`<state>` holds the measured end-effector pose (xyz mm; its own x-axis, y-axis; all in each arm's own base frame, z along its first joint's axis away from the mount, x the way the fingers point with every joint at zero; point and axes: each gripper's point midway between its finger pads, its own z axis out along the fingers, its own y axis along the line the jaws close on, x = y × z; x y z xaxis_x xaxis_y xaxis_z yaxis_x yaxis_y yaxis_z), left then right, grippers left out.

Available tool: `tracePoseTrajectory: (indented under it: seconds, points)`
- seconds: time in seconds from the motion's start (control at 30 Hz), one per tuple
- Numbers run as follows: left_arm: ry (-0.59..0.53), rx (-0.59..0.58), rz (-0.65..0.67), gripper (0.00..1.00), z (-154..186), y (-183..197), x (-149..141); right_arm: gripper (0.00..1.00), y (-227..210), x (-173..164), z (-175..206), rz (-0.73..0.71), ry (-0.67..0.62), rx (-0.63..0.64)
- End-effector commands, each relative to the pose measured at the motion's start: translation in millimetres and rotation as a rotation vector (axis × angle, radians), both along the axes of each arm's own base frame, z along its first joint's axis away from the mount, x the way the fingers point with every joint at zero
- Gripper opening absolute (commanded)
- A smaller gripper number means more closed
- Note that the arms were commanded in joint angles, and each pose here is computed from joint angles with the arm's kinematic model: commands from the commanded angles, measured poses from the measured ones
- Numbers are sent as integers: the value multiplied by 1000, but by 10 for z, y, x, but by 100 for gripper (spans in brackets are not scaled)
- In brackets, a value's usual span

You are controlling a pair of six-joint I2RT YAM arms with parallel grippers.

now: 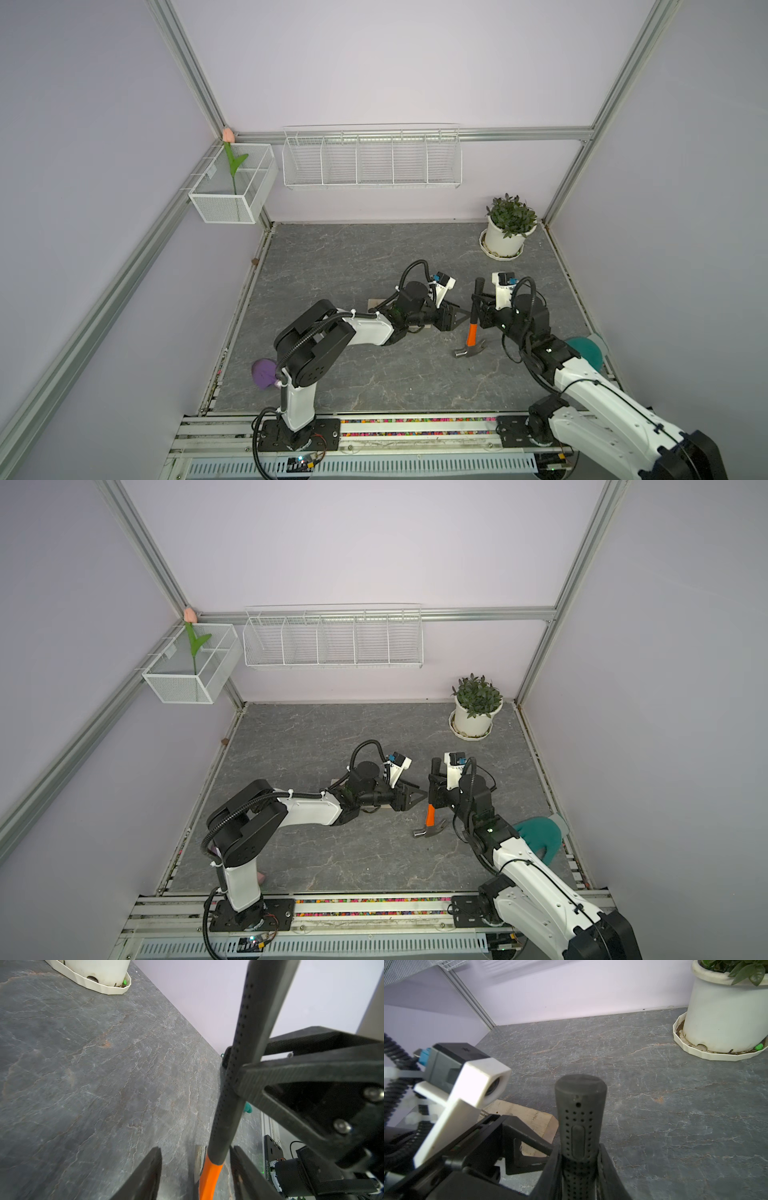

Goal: Use a claw hammer to pull out a nail
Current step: Pick up the hammer at the center of the board.

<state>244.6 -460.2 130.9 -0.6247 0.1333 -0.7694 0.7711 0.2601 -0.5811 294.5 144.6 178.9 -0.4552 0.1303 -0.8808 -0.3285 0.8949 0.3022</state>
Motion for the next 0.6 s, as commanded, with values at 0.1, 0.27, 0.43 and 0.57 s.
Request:
tracePoseTrajectory:
  seconds: [0.1, 0.27, 0.43, 0.57]
  points:
    - [-32, -70, -72, 57, 113, -185, -68, 7, -16, 21, 197, -27, -50, 88]
    - [-39, -62, -93, 58, 69, -268, -84, 7, -13, 21, 188, -28, -43, 109]
    - [-42, -91, -126, 55, 74, -365, -131, 7, -15, 26, 205, -31, -44, 132]
    - [-62, -107, -127, 31, 110, -363, -131, 7, -47, 23, 237, -38, -40, 158]
